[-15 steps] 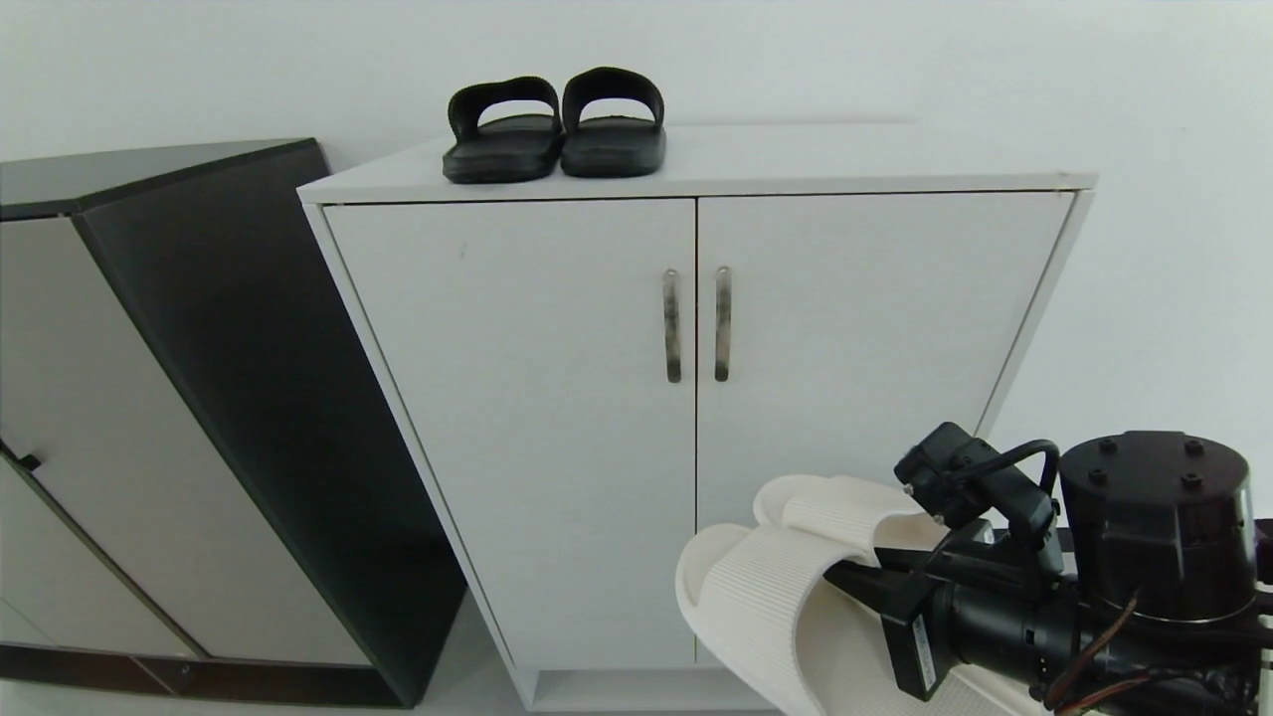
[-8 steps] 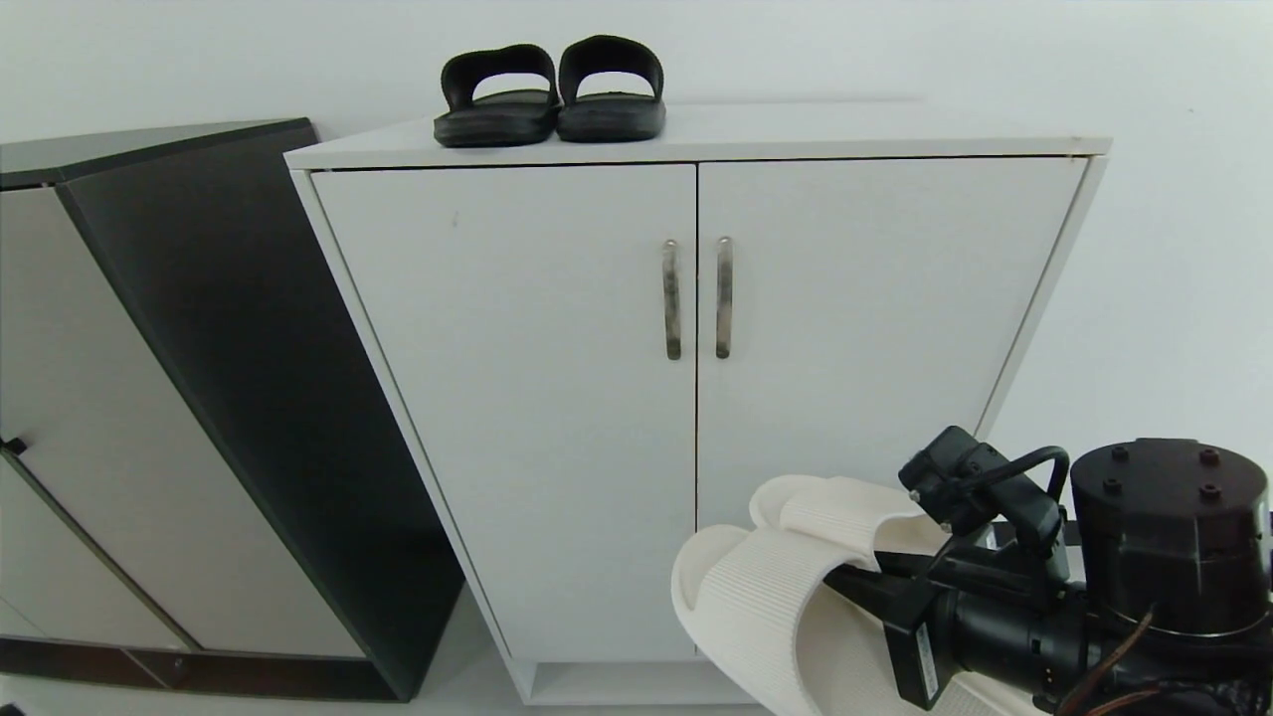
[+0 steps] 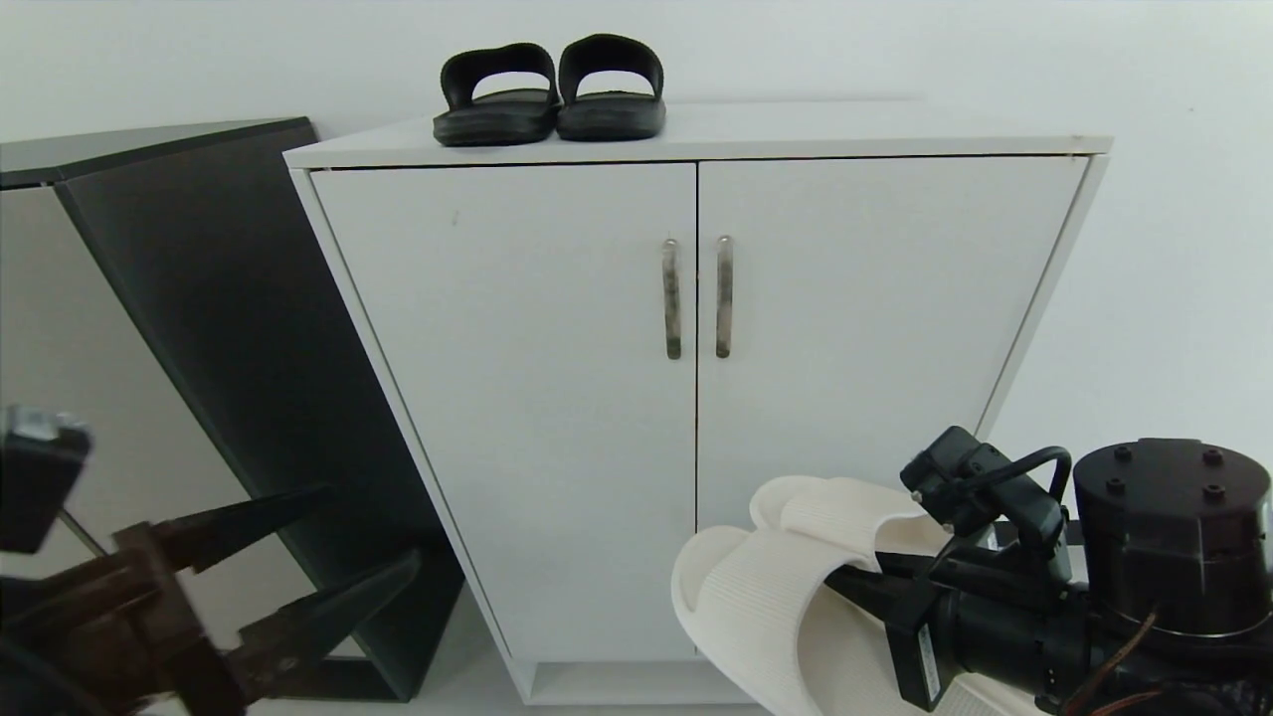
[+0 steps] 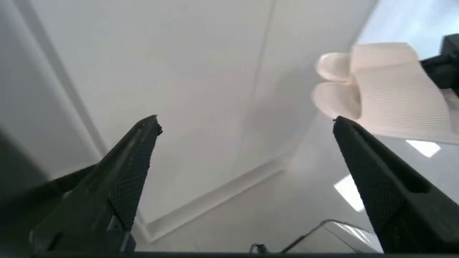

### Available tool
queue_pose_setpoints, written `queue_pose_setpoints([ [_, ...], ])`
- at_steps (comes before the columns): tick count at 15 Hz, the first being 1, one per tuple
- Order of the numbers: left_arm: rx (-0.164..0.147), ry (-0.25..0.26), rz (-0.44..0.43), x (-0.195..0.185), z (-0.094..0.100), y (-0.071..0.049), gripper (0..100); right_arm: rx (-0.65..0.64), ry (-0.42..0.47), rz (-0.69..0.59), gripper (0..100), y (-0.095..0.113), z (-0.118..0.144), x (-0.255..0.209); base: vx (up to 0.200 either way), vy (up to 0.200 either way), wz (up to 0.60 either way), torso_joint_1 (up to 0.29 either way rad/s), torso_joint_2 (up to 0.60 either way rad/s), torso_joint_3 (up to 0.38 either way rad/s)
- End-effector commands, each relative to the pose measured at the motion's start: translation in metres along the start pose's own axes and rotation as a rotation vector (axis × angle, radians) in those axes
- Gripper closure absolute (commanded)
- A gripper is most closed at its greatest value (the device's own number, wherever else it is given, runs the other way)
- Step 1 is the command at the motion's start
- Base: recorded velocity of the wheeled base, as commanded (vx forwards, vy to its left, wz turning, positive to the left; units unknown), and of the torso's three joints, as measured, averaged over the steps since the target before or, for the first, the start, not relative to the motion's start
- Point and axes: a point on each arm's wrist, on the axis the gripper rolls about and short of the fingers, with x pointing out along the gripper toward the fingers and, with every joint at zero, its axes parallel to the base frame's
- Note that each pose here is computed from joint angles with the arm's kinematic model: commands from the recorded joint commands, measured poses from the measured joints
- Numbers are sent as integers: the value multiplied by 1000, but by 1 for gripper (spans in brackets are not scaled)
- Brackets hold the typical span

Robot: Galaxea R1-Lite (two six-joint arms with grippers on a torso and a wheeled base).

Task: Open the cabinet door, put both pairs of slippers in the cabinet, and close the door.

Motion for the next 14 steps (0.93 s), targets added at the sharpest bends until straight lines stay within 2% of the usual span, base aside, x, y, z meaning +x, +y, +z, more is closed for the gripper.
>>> queue_pose_setpoints([
  [1, -1, 74, -158, 58, 8, -7, 0, 0, -1, 1, 100, 0, 0, 0, 0, 0, 0, 0, 0, 0],
  [5, -16, 9, -325, 82, 40, -38, 0, -1, 9, 0, 100, 0, -2, 2, 0, 0, 0, 0, 0, 0],
  [8, -8, -27, -409, 102, 60, -57, 0, -3, 8, -2, 100, 1, -2, 2, 0, 0, 0, 0, 0, 0],
  [11, 10, -42, -427, 126, 69, -61, 0, -14, 2, -4, 100, 1, -1, 1, 0, 0, 0, 0, 0, 0],
  [12, -1, -54, -437, 140, 78, -62, 0, -16, 4, -4, 100, 1, -1, 1, 0, 0, 0, 0, 0, 0],
  [14, -56, -85, -461, 156, 96, -64, 0, -17, 7, -6, 100, 1, -2, 0, 0, 0, 0, 0, 0, 0],
])
